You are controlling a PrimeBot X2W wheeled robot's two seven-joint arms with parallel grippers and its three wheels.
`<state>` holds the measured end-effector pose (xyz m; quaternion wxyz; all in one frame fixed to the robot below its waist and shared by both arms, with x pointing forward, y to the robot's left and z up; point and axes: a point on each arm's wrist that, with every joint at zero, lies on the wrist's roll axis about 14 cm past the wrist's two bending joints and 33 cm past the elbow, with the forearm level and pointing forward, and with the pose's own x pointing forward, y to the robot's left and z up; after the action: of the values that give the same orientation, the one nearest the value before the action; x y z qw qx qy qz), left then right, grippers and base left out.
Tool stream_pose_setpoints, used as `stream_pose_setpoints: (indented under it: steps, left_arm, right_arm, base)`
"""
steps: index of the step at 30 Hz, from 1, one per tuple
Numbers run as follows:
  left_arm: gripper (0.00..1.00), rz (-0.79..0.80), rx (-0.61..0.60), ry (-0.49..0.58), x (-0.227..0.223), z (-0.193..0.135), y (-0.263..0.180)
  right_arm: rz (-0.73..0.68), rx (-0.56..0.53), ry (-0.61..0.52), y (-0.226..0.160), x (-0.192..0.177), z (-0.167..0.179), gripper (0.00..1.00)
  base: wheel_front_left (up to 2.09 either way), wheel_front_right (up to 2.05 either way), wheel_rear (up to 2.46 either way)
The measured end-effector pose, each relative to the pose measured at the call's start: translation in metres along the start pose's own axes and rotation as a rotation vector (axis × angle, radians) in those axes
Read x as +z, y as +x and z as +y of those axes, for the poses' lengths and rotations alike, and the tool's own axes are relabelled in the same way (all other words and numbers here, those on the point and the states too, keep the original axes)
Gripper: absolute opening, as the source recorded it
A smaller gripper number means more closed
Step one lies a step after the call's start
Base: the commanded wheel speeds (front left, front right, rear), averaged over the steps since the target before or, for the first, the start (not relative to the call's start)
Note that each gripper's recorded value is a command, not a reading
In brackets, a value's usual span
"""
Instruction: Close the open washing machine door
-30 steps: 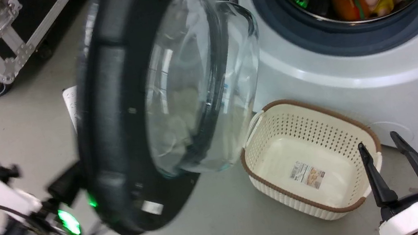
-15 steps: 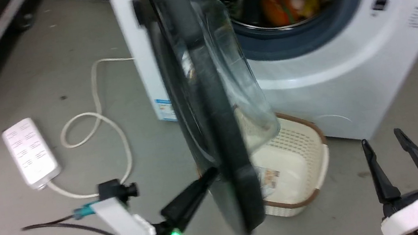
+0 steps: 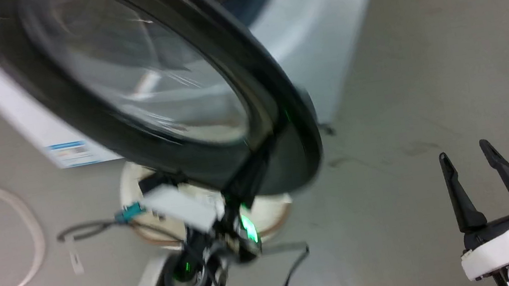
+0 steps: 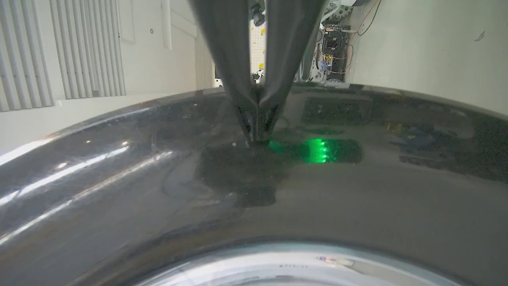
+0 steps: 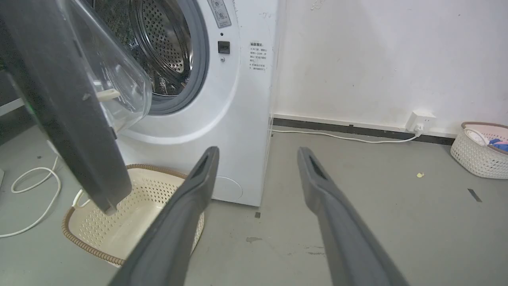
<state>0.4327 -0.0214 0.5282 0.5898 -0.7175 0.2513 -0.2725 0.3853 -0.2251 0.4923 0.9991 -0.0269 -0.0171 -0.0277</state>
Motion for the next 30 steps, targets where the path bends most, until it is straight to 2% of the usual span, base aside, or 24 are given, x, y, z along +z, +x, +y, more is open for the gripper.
stream_pose_setpoints:
  steps: [4,8,13,17,18,22,23,24,25,26,27,28,29,30]
  left_arm:
    - [0.0,-0.01,-0.005,-0.014,0.0,0.005,0.047]
    - [0.0,-0.094,0.005,-0.002,0.014,0.011,0.087]
    - [0.0,-0.137,0.02,-0.015,0.021,0.019,0.115]
    - [0.0,-0.141,-0.003,0.008,0.023,0.008,0.112]
    - [0.0,-0.144,-0.016,0.052,0.022,0.0,0.104]
    - [0.0,-0.156,-0.048,0.12,0.02,-0.014,0.081]
    - [0.0,-0.168,-0.06,0.192,0.021,-0.02,0.06]
    - [0.0,-0.168,-0.06,0.192,0.021,-0.02,0.06]
    - [0.0,-0.199,-0.056,0.314,0.025,-0.023,0.035]
    - [0.0,-0.199,-0.056,0.314,0.025,-0.023,0.035]
    - [0.24,-0.23,-0.048,0.388,0.032,-0.023,0.019]
    - [0.76,-0.307,-0.033,0.526,0.045,-0.026,-0.012]
    - [0.76,-0.307,-0.033,0.526,0.045,-0.026,-0.012]
    - [1.0,-0.368,-0.005,0.681,0.059,-0.028,-0.042]
  right_arm:
    - [0.039,-0.09,-0.004,-0.016,-0.009,-0.029,1.0]
    - [0.078,-0.162,-0.008,-0.031,-0.018,-0.051,1.0]
    - [0.11,-0.204,-0.01,-0.04,-0.025,-0.062,1.0]
    - [0.092,-0.189,-0.006,-0.036,-0.021,-0.058,1.0]
    - [0.07,-0.167,0.001,-0.031,-0.015,-0.052,1.0]
    - [0.027,-0.128,0.014,-0.025,-0.004,-0.039,1.0]
    - [0.005,-0.108,0.02,-0.021,0.002,-0.033,1.0]
    - [0.005,-0.108,0.02,-0.021,0.002,-0.033,1.0]
    - [-0.017,-0.079,0.027,-0.018,0.008,-0.024,1.0]
    - [-0.017,-0.079,0.027,-0.018,0.008,-0.024,1.0]
    - [-0.028,-0.063,0.032,-0.016,0.011,-0.019,1.0]
    - [-0.04,-0.033,0.04,-0.015,0.014,-0.009,1.0]
    - [-0.04,-0.033,0.04,-0.015,0.014,-0.009,1.0]
    - [-0.048,-0.004,0.047,-0.015,0.016,0.001,1.0]
  base:
    - [0.0,0.0,0.0]
    - [0.0,0.0,0.0]
    - [0.0,0.0,0.0]
    - [0.0,0.0,0.0]
    - [0.0,0.0,0.0]
    - [0.0,0.0,0.0]
    - [0.0,0.0,0.0]
    - [0.0,0.0,0.0]
    - [0.0,0.0,0.0]
    - [0.0,0.0,0.0]
    - [0.0,0.0,0.0]
    - [0.0,0.0,0.0]
    - [0.0,0.0,0.0]
    - [0.0,0.0,0.0]
